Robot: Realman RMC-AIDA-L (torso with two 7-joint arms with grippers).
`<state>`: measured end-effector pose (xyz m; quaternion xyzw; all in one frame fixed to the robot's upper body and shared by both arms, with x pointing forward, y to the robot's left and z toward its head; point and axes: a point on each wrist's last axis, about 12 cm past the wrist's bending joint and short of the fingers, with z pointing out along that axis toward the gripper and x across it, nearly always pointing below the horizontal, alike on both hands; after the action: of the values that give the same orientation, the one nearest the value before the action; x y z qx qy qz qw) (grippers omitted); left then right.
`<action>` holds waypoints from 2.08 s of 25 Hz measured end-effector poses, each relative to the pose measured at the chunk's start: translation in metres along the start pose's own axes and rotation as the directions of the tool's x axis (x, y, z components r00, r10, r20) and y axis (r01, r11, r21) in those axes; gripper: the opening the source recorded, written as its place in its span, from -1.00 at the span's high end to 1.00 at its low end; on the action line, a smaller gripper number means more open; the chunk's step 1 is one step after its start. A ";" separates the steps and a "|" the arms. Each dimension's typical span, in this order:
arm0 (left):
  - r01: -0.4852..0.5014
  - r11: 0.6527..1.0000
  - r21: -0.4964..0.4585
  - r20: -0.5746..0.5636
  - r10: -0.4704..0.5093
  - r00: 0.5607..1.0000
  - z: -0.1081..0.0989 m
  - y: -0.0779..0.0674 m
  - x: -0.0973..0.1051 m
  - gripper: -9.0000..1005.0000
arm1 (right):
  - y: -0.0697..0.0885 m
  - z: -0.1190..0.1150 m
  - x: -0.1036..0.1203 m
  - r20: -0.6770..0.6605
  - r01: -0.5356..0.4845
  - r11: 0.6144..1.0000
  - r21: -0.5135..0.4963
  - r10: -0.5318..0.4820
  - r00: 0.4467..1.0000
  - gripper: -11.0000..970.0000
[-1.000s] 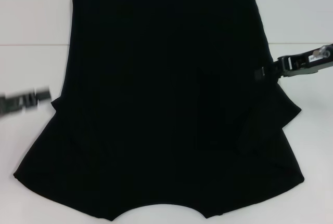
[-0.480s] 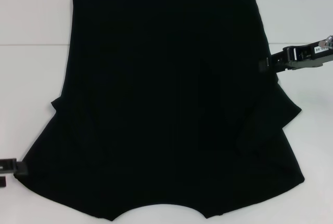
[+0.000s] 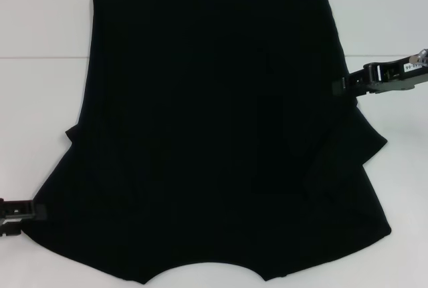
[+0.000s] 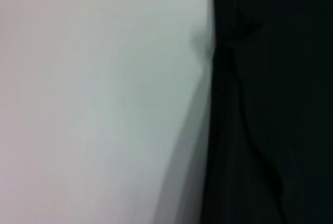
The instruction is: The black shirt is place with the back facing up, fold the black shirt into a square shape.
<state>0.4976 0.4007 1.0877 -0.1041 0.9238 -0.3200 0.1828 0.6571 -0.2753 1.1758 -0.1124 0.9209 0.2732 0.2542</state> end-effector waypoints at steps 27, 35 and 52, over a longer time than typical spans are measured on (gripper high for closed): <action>-0.034 0.999 0.025 -0.013 0.034 0.999 0.017 -0.015 -0.010 0.40 | -0.016 -0.010 0.017 -0.025 -0.055 0.998 -0.008 0.055 0.998 -0.03; -0.111 0.983 0.143 -0.015 0.114 0.993 0.013 -0.028 -0.012 0.83 | -0.030 -0.025 0.042 -0.147 -0.061 0.998 0.010 0.061 0.987 -0.02; -0.123 0.976 0.180 0.015 0.123 0.992 0.021 -0.041 -0.032 0.90 | -0.041 -0.020 0.098 -0.317 -0.025 1.000 -0.008 0.021 0.948 0.01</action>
<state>0.5381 0.3668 1.1065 -0.0304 0.8953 -0.3902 0.2129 0.5804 -0.3270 1.1196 -0.1455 0.9495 0.2598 0.0991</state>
